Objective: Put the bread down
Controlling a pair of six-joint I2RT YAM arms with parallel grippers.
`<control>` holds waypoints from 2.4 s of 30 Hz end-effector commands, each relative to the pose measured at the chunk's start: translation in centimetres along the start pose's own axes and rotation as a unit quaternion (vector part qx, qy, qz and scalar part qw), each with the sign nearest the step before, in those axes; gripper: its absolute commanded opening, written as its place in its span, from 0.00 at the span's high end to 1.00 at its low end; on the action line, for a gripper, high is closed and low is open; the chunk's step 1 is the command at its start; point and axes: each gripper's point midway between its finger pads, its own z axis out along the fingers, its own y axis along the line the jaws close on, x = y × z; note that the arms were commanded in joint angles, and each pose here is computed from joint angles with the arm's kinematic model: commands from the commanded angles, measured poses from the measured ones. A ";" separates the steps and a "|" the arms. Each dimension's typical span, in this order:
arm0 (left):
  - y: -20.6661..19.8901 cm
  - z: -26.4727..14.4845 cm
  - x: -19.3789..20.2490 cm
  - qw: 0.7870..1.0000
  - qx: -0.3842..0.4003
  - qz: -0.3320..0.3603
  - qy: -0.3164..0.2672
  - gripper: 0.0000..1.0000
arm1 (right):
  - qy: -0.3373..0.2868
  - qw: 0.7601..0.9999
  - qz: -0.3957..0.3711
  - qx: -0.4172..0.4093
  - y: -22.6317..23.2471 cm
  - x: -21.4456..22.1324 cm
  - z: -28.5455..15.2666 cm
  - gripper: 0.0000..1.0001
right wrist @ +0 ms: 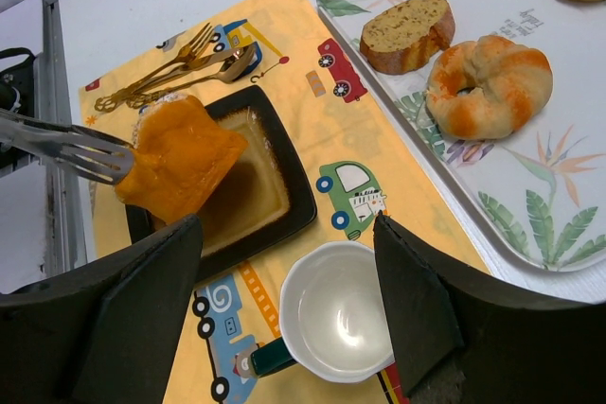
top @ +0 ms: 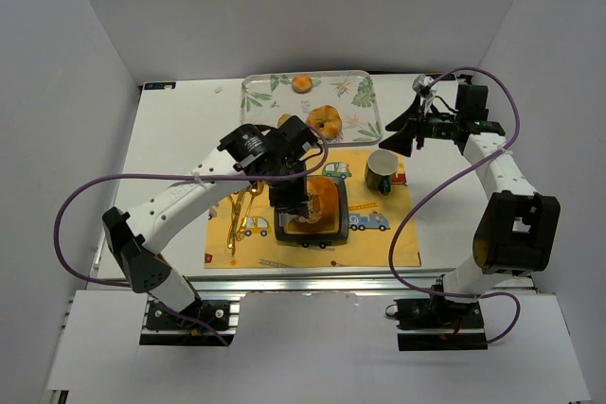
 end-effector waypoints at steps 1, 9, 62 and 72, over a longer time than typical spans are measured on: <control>1.5 -0.9 0.7 1.000 -0.017 0.003 -0.005 0.67 | -0.009 1.000 -0.023 -0.003 0.5 -1.5 -0.4 0.22; 1.9 -1.3 1.1 1.000 -0.007 -0.007 -0.017 0.45 | -0.007 1.000 -0.019 -0.002 0.5 -1.2 -0.4 0.22; 27.3 -2.1 -19.2 0.889 -0.185 -0.007 -0.420 1.00 | 0.001 1.000 -0.030 -0.007 0.5 -1.2 0.5 0.22; 37.9 4.6 -17.4 0.882 -0.254 0.084 -0.389 1.00 | 0.043 0.997 -0.053 0.027 0.1 -1.2 1.5 0.18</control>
